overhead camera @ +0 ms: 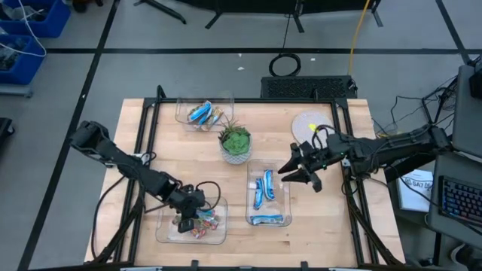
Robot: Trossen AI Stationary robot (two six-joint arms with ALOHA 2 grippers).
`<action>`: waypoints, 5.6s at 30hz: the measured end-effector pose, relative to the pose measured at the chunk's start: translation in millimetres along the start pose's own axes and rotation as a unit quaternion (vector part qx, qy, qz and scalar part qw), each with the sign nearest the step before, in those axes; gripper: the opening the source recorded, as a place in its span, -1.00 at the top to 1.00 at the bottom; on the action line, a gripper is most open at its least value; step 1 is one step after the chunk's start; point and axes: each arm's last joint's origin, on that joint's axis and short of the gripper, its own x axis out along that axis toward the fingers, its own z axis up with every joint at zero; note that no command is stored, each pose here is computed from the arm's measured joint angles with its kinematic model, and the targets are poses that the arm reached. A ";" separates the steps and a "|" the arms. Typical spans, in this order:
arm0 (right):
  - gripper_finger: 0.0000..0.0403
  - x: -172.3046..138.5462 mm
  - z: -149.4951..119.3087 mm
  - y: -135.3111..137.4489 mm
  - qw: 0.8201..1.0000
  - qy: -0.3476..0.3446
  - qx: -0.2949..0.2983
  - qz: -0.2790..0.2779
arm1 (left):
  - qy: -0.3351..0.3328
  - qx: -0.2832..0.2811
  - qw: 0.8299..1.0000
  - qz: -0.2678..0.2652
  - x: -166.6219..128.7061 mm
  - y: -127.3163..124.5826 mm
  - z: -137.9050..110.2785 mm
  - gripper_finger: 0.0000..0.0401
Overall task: Pick and place Granola Bars by type
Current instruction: Put the red granola bar into the bottom transparent bin, then return to Home Position
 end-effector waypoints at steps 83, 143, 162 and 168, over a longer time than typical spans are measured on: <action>0.32 -51.5 -109.9 -33.7 0.984 -0.130 -0.060 0.104 | -0.523 0.186 0.813 -0.177 -75.8 98.3 -74.5 0.37; 0.32 -107.1 -99.7 -32.6 0.947 -0.291 -0.106 -0.084 | -0.651 0.235 0.707 -0.148 -111.7 102.6 -90.7 0.37; 0.32 -97.9 -124.1 -49.2 0.973 -0.167 -0.016 -0.157 | -0.546 0.182 0.813 -0.092 -83.7 114.1 -93.0 0.37; 0.32 -96.7 -125.3 -50.2 0.974 -0.159 -0.012 -0.160 | -0.532 0.184 0.822 -0.084 -80.8 115.2 -93.6 0.37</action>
